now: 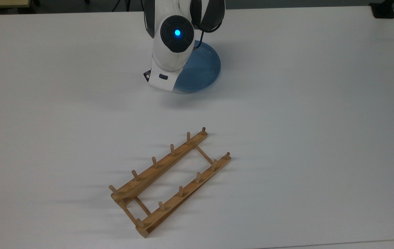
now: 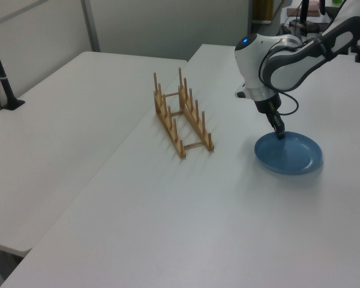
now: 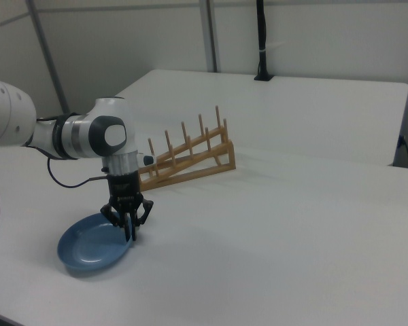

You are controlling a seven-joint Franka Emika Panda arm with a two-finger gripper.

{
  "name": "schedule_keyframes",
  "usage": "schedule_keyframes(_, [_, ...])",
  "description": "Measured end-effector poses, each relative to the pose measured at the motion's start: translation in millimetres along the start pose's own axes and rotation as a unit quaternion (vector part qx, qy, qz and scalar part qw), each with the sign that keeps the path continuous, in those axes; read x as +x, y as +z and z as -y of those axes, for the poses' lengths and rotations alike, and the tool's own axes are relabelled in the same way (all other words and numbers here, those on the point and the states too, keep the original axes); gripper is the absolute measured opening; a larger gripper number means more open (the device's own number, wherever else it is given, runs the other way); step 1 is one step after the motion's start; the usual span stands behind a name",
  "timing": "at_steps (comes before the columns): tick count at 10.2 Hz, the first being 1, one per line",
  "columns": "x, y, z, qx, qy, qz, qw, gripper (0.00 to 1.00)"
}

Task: Place plate in plate rack
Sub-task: 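Lower the gripper onto the plate rim and close on it, then lift the plate upright and carry it above the wooden rack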

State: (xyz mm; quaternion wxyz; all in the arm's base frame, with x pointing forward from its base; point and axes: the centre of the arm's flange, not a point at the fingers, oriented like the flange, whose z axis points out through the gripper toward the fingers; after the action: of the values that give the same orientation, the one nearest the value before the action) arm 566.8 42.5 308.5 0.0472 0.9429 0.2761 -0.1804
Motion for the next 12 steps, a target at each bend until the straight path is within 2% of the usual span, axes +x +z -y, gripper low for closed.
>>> schedule_keyframes(2, [1.0,-27.1,-7.3,-0.007,0.006,-0.014,0.9999,0.12])
schedule_keyframes(4, [-4.0,-93.7,-20.4,-0.019,0.020,-0.035,0.9990,0.06])
schedule_keyframes(5, [-6.2,-121.2,-24.7,-0.028,0.027,-0.054,0.9978,0.06])
schedule_keyframes(7, [-11.8,-177.2,-32.9,-0.048,0.062,-0.105,0.9914,0.06])
schedule_keyframes(8, [-16.6,-202.3,-37.1,-0.054,0.093,-0.130,0.9856,0.05])
schedule_keyframes(9, [-22.3,-226.2,-42.0,-0.059,0.130,-0.156,0.9773,0.05])
schedule_keyframes(10, [-27.9,-254.0,-47.3,-0.063,0.185,-0.198,0.9605,0.05])
schedule_keyframes(11, [-28.0,-269.6,-50.6,-0.063,0.234,-0.237,0.9409,0.05])
schedule_keyframes(12, [-25.6,-283.0,-53.7,-0.061,0.283,-0.282,0.9149,0.05])
